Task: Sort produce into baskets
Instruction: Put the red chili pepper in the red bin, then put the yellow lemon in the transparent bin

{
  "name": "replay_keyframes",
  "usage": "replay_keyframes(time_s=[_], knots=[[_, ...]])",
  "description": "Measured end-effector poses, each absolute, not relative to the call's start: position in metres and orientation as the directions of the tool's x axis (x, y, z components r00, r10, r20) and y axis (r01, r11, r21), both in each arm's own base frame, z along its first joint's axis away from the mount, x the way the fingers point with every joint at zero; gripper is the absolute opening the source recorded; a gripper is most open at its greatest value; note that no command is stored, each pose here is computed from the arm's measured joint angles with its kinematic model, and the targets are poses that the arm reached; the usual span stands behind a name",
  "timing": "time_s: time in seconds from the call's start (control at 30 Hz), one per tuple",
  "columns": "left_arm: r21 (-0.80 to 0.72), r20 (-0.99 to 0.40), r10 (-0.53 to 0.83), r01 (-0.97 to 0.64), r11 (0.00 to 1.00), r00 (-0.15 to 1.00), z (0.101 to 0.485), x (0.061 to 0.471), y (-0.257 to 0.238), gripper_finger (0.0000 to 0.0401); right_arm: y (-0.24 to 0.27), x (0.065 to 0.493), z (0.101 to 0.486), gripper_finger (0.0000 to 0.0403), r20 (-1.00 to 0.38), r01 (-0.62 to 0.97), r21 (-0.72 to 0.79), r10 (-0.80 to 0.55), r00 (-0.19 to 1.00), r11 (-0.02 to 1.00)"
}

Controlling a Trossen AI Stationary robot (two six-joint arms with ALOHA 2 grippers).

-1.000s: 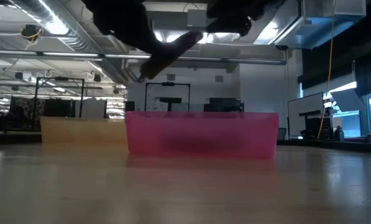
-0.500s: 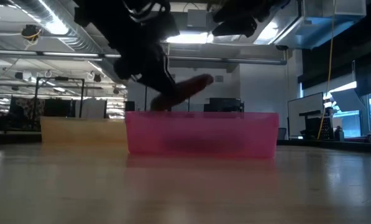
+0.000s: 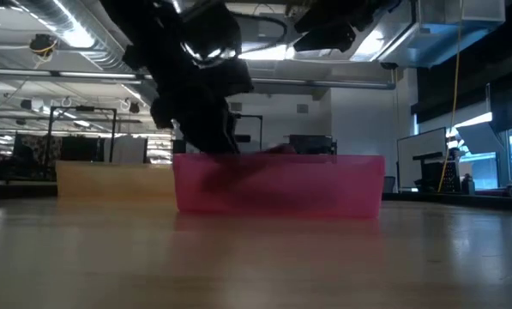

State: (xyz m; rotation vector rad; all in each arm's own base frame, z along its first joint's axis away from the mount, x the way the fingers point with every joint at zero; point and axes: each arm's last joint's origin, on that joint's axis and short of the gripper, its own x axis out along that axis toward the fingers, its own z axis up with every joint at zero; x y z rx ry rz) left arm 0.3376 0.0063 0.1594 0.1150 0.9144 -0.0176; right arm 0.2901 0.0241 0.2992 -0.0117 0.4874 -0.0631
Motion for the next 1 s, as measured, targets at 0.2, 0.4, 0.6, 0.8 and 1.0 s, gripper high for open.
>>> replay_keyframes(time_s=[0.2,0.4,0.6,0.8,1.0], knots=[[0.075,-0.799,0.024,0.060,0.995,0.601,0.152,0.340,0.010,0.0127,0.024,0.289,0.298,0.0270,-0.483,0.057,-0.029,-0.064,0.873,0.998],[0.077,-0.788,0.023,0.061,0.995,0.615,0.153,0.341,0.010,0.0135,0.024,0.289,0.297,0.0270,-0.488,0.057,-0.029,-0.064,0.870,0.998],[0.073,-0.795,0.023,0.058,0.996,0.607,0.153,0.341,0.010,0.0189,0.024,0.289,0.297,0.0270,-0.488,0.058,-0.029,-0.064,0.870,0.998],[0.073,-0.777,0.024,0.053,0.996,0.630,0.188,0.338,0.010,0.0218,0.024,0.289,0.297,0.0270,-0.490,0.060,-0.024,-0.064,0.869,0.998],[0.055,-0.751,0.008,0.051,0.997,0.660,0.230,0.319,0.001,0.0220,0.024,0.288,0.295,0.0270,-0.504,0.059,-0.027,-0.065,0.861,0.998]])
